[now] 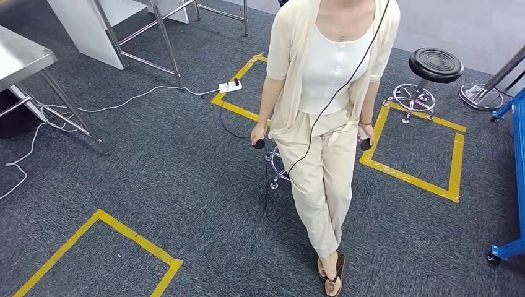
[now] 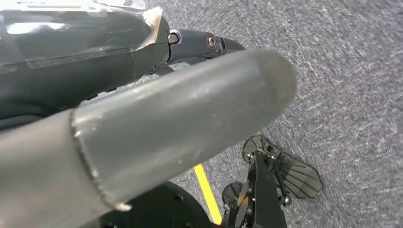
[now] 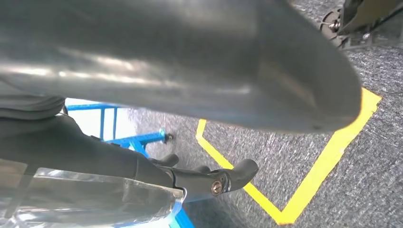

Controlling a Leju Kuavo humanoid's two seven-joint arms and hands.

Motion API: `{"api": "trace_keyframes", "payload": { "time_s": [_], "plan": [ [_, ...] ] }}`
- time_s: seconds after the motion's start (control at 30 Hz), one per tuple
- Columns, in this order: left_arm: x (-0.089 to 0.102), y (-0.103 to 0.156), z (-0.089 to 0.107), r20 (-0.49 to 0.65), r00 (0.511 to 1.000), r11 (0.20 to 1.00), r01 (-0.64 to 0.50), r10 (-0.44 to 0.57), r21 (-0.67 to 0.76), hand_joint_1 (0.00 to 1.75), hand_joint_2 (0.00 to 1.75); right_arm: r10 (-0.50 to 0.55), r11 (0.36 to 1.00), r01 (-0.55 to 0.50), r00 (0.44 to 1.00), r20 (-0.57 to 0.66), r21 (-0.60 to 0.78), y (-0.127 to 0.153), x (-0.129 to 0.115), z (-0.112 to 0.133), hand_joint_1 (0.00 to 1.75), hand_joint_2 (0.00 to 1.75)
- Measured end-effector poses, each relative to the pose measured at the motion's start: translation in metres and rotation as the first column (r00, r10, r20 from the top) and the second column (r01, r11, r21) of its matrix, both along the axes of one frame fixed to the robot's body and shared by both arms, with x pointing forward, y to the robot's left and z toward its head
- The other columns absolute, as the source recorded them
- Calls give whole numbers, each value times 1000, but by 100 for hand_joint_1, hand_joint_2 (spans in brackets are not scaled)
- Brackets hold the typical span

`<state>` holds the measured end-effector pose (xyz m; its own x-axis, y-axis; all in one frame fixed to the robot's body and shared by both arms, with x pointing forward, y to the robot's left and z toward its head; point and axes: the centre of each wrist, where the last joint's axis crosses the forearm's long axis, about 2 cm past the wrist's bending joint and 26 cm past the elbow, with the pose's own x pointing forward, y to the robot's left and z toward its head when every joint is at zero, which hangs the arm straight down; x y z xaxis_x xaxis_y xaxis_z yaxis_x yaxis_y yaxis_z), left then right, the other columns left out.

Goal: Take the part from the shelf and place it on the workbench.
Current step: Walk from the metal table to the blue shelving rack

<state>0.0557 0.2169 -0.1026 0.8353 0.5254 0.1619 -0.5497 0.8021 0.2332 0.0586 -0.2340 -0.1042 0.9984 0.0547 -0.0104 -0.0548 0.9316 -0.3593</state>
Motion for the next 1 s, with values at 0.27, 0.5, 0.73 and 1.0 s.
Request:
{"api": "trace_keyframes", "payload": {
  "time_s": [0.27,0.5,0.73,1.0],
  "plan": [
    [2,0,0,2,1000,1000,-1,1,-1,0,0,1,1000,-1,1000,-2,5,2,0,0,0,0],
    [0,0,0,-3,1000,1000,-1,1,-2,0,0,1,1000,-1,1000,-9,8,3,-2,0,0,0],
    [1,-1,0,-2,1000,1000,0,0,-3,0,0,-1,1000,1,1000,-14,9,3,-4,0,0,0],
    [-1,0,0,-5,1000,1000,0,0,-3,0,0,-1,1000,2,1000,-14,9,2,-4,0,0,0]
  ]
}}
